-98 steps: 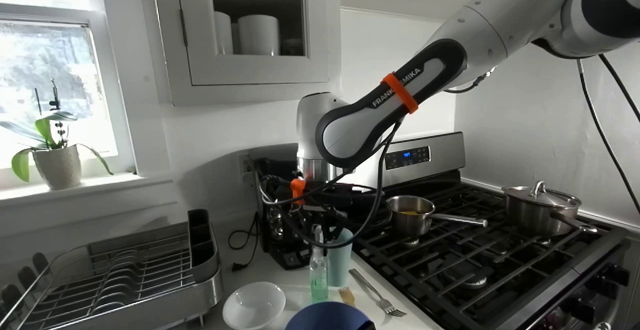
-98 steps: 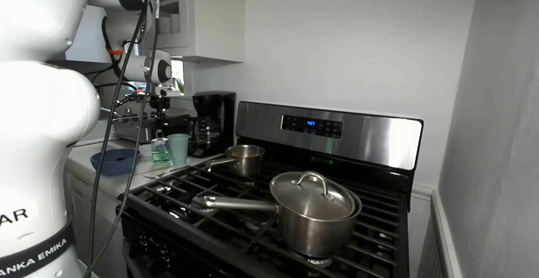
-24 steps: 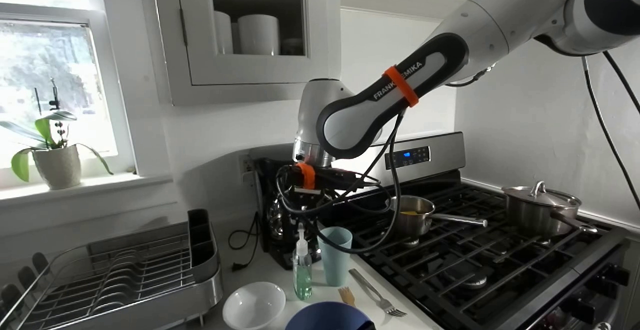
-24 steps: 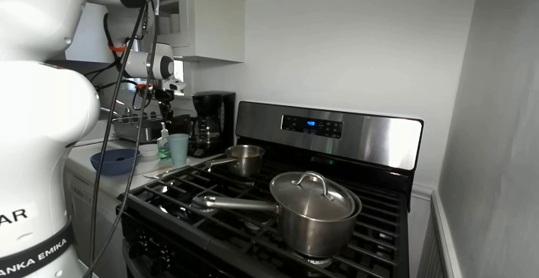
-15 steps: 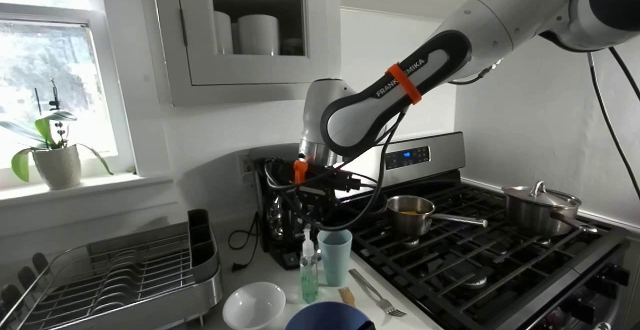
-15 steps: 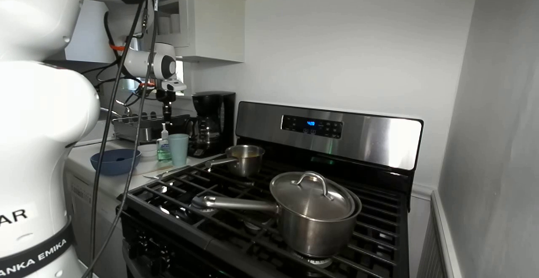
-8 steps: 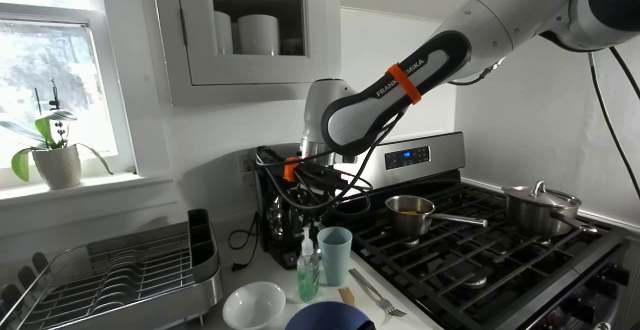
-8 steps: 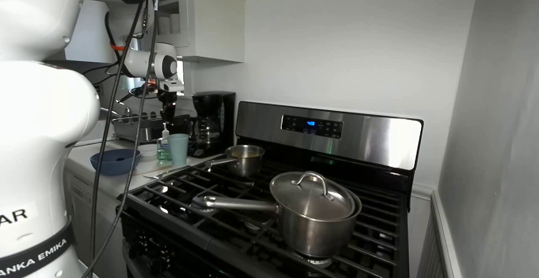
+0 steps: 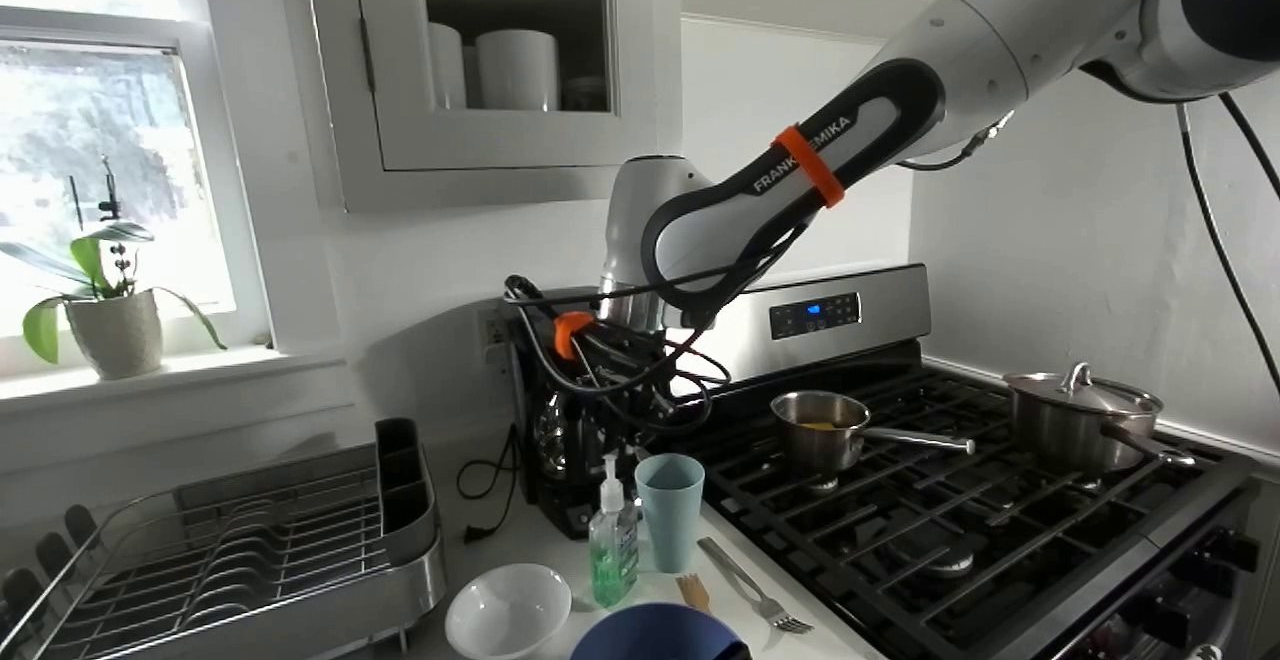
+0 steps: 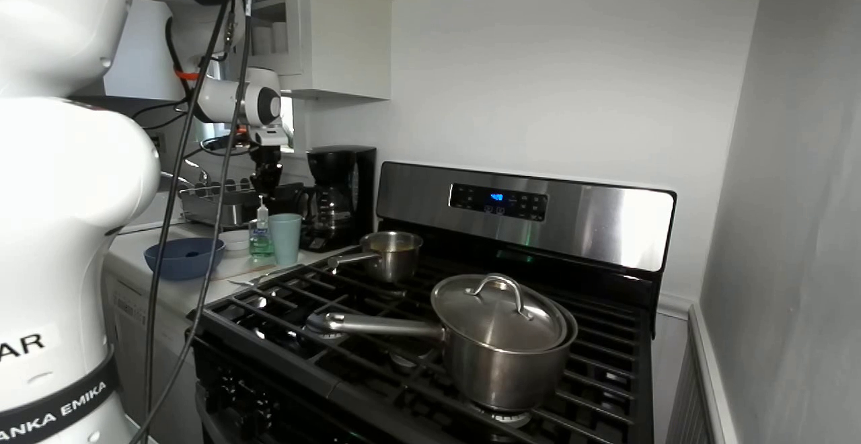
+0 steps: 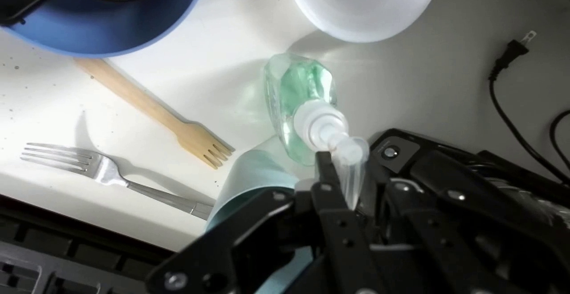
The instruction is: Place the cup in front of the coffee maker then turn the bottle to place the spout above the cup
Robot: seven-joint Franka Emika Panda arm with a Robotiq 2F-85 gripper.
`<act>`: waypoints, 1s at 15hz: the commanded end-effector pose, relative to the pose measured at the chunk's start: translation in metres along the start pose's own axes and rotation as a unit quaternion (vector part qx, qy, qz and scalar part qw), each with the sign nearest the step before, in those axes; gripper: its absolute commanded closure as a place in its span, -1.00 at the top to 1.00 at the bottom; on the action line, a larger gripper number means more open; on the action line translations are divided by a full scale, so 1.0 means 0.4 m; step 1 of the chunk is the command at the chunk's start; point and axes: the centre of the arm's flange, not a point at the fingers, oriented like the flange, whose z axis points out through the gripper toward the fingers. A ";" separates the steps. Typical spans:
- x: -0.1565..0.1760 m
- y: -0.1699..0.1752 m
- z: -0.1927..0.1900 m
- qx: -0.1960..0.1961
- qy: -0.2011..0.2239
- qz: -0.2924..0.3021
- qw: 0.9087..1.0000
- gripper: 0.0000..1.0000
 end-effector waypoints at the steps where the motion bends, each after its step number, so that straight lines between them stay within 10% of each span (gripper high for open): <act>1: -0.013 0.034 -0.047 0.004 -0.004 -0.005 1.000 -0.02; 8: -0.057 0.076 -0.123 -0.015 -0.047 -0.143 0.988 0.94; 15: -0.017 0.137 -0.250 -0.064 -0.056 -0.343 0.935 1.00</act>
